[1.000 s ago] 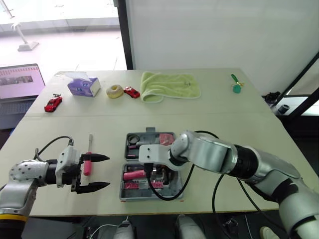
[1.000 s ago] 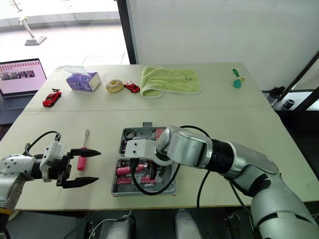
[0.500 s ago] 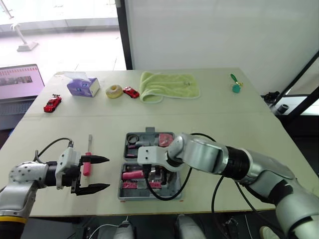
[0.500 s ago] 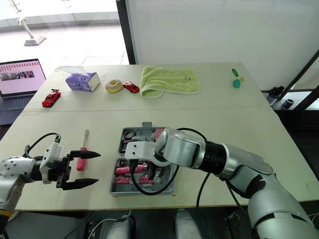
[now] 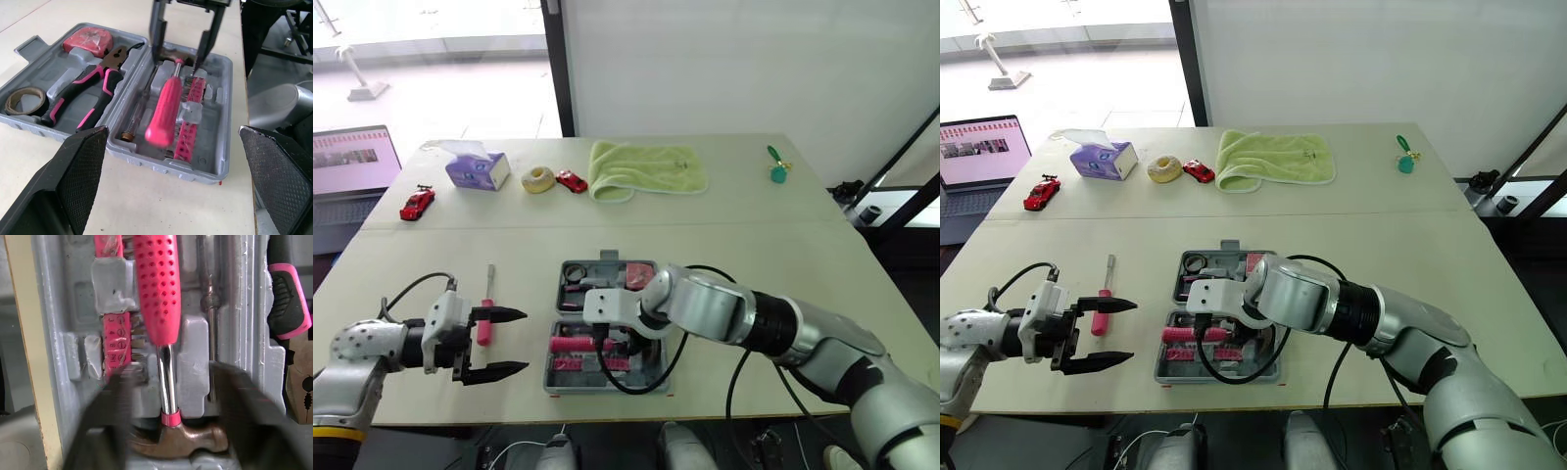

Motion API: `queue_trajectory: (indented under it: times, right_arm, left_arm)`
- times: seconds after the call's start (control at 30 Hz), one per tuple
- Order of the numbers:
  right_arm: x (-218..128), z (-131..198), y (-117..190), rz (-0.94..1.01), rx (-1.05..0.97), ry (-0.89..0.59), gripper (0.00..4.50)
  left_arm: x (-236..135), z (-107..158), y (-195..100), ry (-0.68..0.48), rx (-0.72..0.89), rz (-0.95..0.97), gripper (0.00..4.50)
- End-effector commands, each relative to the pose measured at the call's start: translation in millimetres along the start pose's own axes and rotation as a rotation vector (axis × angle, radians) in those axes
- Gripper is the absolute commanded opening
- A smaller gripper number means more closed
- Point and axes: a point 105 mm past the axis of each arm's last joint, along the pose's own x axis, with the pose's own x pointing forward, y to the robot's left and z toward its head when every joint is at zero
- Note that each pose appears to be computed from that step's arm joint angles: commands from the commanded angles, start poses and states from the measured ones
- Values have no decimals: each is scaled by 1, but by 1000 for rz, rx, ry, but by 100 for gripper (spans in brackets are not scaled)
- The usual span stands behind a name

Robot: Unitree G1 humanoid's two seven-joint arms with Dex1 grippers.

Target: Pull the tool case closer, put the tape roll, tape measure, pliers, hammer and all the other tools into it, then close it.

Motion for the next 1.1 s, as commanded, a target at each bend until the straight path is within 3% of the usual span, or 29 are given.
queue_trajectory:
  times: [0.03, 0.17, 0.2, 0.27, 0.43, 0.73, 1.1]
  right_arm:
    - [-9, 15, -4, -23, -2, -81, 326]
    - [-7, 25, 3, 14, 21, -162, 326]
    - [-5, 27, 5, 22, 31, -178, 301]
    - [-1, 28, 7, 25, 33, -191, 242]
    - [5, 27, 7, 26, 37, -201, 4]
    - [27, -1, 1, 16, 45, -94, 4]
    - [42, -13, 8, 38, 66, -91, 4]
  left_arm:
    - [-4, 6, 1, -8, 32, 10, 450]
    - [-4, 5, 2, -9, 33, 13, 450]
    - [-4, 5, 2, -9, 33, 13, 450]
    - [-5, 5, 2, -6, 32, 11, 450]
    - [-5, 4, 2, -5, 31, 15, 450]
    - [-5, 2, 2, -5, 31, 25, 450]
    - [-6, 0, 3, -5, 31, 36, 450]
